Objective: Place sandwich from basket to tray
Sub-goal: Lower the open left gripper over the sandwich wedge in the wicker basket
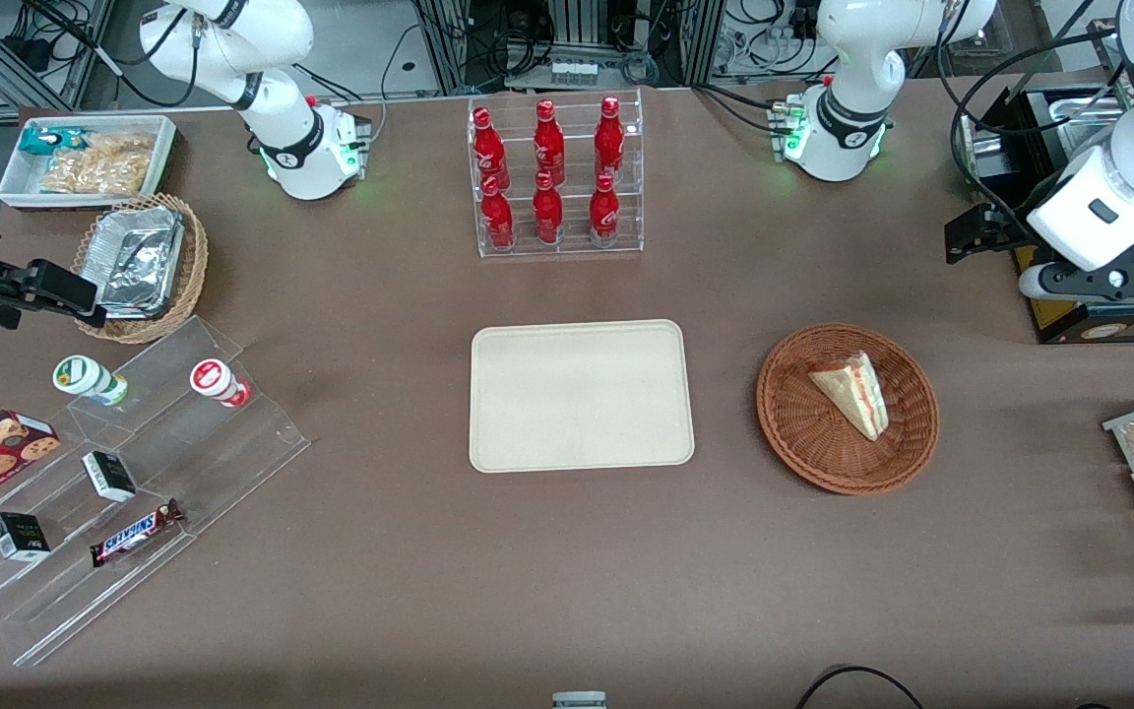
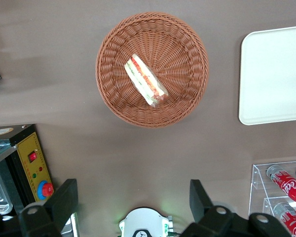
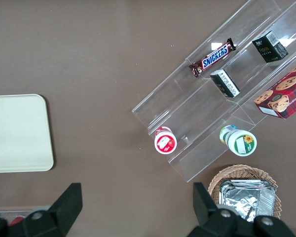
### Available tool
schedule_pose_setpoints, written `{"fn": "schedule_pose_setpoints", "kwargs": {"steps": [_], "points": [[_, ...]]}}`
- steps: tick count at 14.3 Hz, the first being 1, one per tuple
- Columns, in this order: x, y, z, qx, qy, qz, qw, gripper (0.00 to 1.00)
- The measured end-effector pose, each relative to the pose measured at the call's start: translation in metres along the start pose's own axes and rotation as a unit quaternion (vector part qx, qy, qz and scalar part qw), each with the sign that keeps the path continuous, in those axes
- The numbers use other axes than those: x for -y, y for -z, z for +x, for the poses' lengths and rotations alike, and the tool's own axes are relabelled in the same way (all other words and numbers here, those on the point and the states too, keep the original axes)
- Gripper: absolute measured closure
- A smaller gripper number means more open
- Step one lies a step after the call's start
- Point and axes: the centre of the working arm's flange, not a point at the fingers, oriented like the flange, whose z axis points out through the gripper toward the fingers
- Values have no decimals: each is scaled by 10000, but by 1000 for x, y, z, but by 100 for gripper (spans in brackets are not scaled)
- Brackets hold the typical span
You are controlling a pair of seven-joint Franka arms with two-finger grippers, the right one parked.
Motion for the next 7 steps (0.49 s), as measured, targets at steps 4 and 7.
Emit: {"fn": "schedule_pose_setpoints", "kwargs": {"steps": [4, 7], "points": [[0, -13, 9, 104, -46, -27, 9999, 0], [0, -56, 29, 176, -52, -51, 9998, 0]]}}
